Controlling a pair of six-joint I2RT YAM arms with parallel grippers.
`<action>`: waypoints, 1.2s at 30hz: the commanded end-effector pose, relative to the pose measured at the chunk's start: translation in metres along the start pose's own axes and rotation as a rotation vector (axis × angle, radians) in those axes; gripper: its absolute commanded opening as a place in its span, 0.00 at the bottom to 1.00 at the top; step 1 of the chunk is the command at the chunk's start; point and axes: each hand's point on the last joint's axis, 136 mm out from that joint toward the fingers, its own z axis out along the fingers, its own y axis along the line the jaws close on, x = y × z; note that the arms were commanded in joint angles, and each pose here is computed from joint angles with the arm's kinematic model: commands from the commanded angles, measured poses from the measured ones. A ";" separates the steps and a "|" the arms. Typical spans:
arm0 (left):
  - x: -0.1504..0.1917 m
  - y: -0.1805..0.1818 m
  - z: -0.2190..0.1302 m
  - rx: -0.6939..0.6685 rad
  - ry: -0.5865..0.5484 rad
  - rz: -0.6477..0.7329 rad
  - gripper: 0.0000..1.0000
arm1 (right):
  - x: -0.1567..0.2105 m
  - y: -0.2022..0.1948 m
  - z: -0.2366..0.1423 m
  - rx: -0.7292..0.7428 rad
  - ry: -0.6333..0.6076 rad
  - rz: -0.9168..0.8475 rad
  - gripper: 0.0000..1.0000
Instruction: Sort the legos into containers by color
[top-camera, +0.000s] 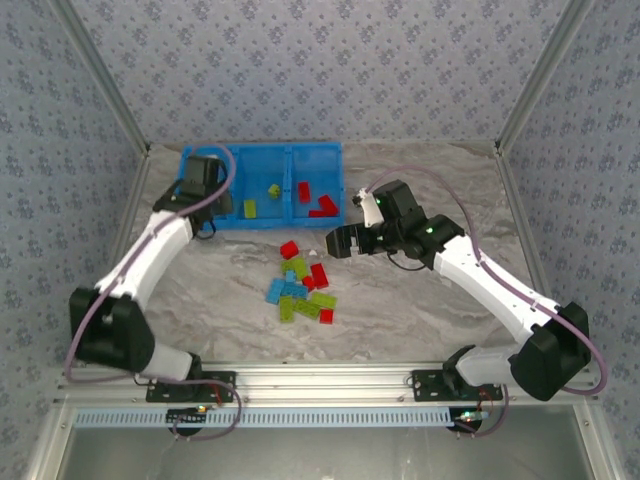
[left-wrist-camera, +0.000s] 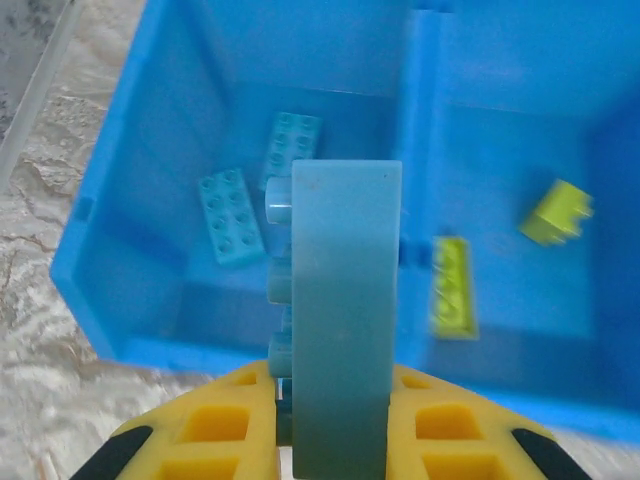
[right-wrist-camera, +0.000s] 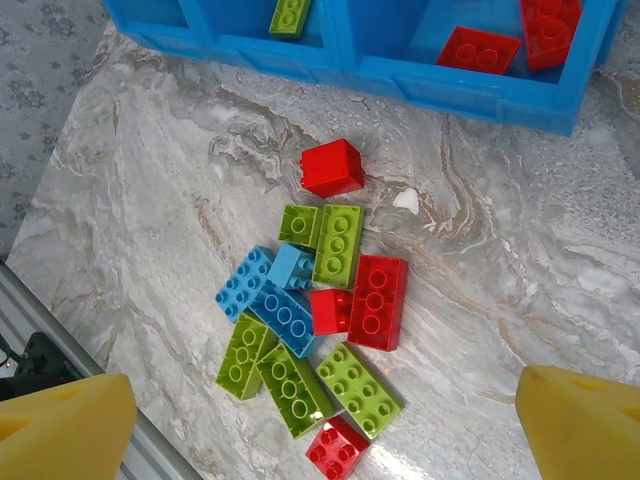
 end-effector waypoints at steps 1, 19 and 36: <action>-0.022 0.007 0.027 -0.001 -0.007 -0.033 0.14 | 0.000 0.000 -0.011 0.014 -0.038 0.023 1.00; -0.019 -0.044 -0.091 0.308 -0.119 0.032 0.47 | 0.004 -0.009 0.011 0.054 -0.020 0.046 1.00; 0.211 -0.104 -0.220 0.968 -0.345 1.113 0.63 | 0.003 0.019 0.155 0.131 0.133 -0.150 0.97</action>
